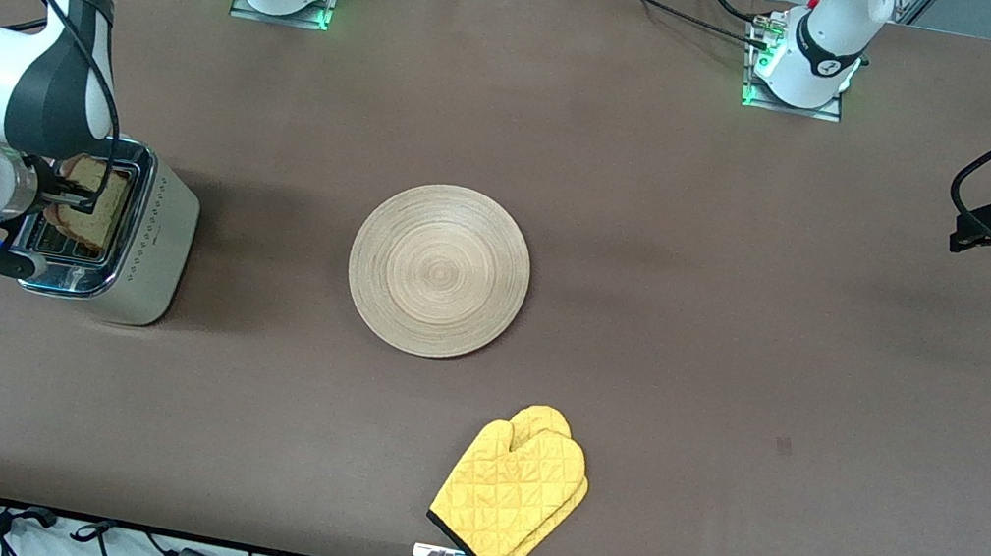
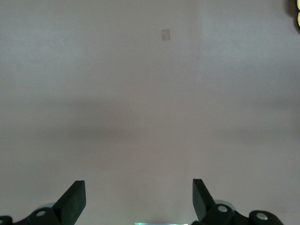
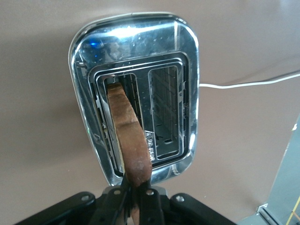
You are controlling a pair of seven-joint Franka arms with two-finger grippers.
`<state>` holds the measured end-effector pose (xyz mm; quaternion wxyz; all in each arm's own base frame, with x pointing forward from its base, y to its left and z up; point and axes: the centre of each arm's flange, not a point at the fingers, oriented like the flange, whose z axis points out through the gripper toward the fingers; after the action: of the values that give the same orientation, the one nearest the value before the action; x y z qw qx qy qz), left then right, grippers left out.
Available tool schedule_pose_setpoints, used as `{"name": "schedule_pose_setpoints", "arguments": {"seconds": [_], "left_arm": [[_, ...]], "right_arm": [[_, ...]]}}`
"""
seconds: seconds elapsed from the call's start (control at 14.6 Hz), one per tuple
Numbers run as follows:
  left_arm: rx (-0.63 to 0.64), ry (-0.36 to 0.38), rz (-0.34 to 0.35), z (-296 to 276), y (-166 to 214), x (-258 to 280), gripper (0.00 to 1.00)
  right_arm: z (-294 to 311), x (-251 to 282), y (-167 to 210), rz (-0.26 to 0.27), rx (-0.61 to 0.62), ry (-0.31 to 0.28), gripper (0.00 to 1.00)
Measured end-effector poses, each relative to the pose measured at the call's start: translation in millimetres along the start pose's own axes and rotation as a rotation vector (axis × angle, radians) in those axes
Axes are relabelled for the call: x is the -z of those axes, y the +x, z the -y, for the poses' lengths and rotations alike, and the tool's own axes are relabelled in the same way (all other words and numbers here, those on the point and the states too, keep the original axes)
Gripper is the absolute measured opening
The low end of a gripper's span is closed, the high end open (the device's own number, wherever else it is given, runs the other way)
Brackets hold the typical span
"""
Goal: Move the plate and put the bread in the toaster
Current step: 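Lower the bread into the toaster slot with the right gripper, then open the right gripper and raise it away from the toaster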
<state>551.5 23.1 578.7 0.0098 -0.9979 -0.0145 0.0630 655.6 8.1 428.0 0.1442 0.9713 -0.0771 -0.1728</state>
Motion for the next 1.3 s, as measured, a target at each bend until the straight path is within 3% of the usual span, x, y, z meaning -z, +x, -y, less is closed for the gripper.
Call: {"name": "schedule_pose_setpoints", "arguments": {"seconds": [0.48, 0.55, 0.82, 0.96, 1.16, 1.3], "left_arm": [[0.0, 0.0, 0.0, 0, 0, 0, 1.0], [0.0, 0.0, 0.0, 0, 0, 0, 1.0], [0.0, 0.0, 0.0, 0, 0, 0, 1.0], [0.0, 0.0, 0.0, 0, 0, 0, 1.0], [0.0, 0.0, 0.0, 0, 0, 0, 1.0], [-0.001, 0.0, 0.0, 0, 0, 0, 1.0]], "right_arm": [[-1, -22, 15, 0.021, -0.009, 0.023, 0.09], [-1, -26, 17, 0.021, -0.011, 0.025, 0.13], [1, -15, 15, 0.001, -0.007, 0.038, 0.46], [7, 10, 3, -0.032, 0.006, 0.049, 0.69], [1, 49, -15, -0.09, 0.007, 0.117, 0.97], [-8, 72, -24, -0.131, -0.001, 0.171, 1.0]]}}
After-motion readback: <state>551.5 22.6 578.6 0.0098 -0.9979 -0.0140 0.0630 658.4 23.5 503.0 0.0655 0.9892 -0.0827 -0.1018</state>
